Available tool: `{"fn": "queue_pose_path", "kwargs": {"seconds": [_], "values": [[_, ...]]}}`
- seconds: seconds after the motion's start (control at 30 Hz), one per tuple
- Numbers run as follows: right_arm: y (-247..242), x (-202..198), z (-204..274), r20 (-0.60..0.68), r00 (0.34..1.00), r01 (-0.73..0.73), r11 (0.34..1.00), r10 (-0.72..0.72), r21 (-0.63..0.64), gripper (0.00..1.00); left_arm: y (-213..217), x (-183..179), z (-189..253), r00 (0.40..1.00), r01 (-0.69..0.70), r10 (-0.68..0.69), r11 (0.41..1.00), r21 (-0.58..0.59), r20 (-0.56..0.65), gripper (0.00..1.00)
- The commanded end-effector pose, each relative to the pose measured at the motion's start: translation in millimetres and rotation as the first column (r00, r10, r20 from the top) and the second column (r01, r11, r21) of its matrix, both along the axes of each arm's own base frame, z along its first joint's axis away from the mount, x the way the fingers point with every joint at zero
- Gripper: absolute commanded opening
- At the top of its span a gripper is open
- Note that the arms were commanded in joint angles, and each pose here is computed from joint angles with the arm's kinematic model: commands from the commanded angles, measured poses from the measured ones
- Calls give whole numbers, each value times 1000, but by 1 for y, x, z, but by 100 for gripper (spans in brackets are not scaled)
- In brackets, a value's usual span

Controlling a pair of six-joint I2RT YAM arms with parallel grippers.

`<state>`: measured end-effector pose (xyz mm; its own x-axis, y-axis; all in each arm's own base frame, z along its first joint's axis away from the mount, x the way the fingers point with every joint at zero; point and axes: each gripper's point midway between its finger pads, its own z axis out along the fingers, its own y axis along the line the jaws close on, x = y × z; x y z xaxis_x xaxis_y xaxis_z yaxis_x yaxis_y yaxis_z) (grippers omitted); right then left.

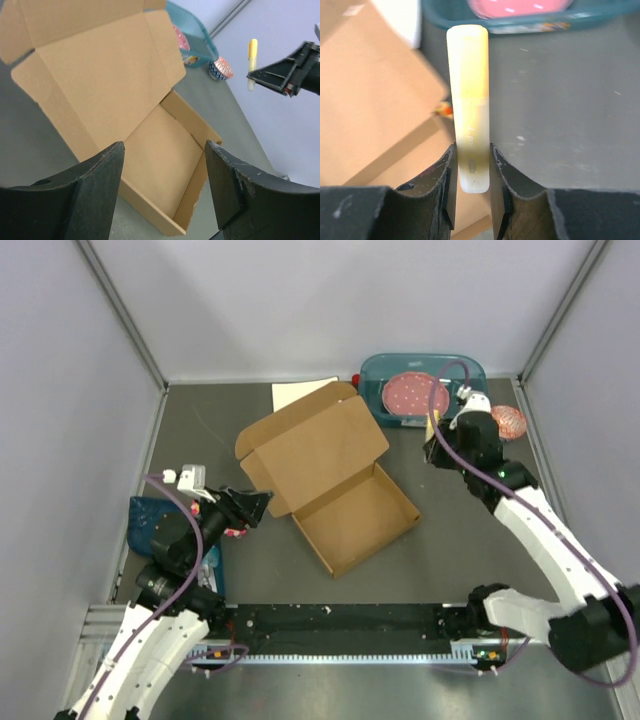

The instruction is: Fold the paper box

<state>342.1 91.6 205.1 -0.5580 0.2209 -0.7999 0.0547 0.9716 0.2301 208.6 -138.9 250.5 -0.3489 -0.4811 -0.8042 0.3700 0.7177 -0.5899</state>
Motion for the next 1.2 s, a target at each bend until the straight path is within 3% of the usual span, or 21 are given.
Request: {"fn": "queue_pose_path", "kwargs": {"seconds": [0.0,0.03,0.13,0.3,0.47,0.57,0.6,0.7,0.8,0.97,1.17], "values": [[64,-38,33,78,970,-233,970,228,65,9,4,2,39,994,-21,22,1000,-9,107,71],[95,-59,29,61,939,-341,938,338,56,9,4,2,37,995,-20,20,1000,-4,101,71],[139,-93,2,-15,877,-480,877,480,4,9,5,3,26,997,-26,26,1000,-4,73,71],[160,-111,-58,-130,842,-526,850,523,15,8,6,-2,12,999,-32,32,999,-16,34,70],[167,-113,-86,-194,814,-555,832,547,14,9,14,-7,1,998,-59,59,998,4,10,70],[170,-113,-95,-222,804,-563,826,552,13,22,18,-10,-2,997,-71,71,997,10,7,70],[171,-113,-95,-221,805,-561,827,550,14,33,18,-10,-3,997,-72,72,997,13,5,70],[167,-107,-86,-200,829,-534,846,522,-5,51,20,-11,-5,997,-78,78,997,18,4,70],[160,-97,-62,-141,864,-492,870,483,-35,62,21,-12,-3,997,-81,81,997,20,12,70],[123,-68,-28,-67,929,-369,921,363,-124,68,22,-12,1,996,-84,83,996,21,22,71],[63,-26,-55,-107,975,-206,973,195,-105,67,22,-15,0,997,-79,78,996,30,20,71]]}}
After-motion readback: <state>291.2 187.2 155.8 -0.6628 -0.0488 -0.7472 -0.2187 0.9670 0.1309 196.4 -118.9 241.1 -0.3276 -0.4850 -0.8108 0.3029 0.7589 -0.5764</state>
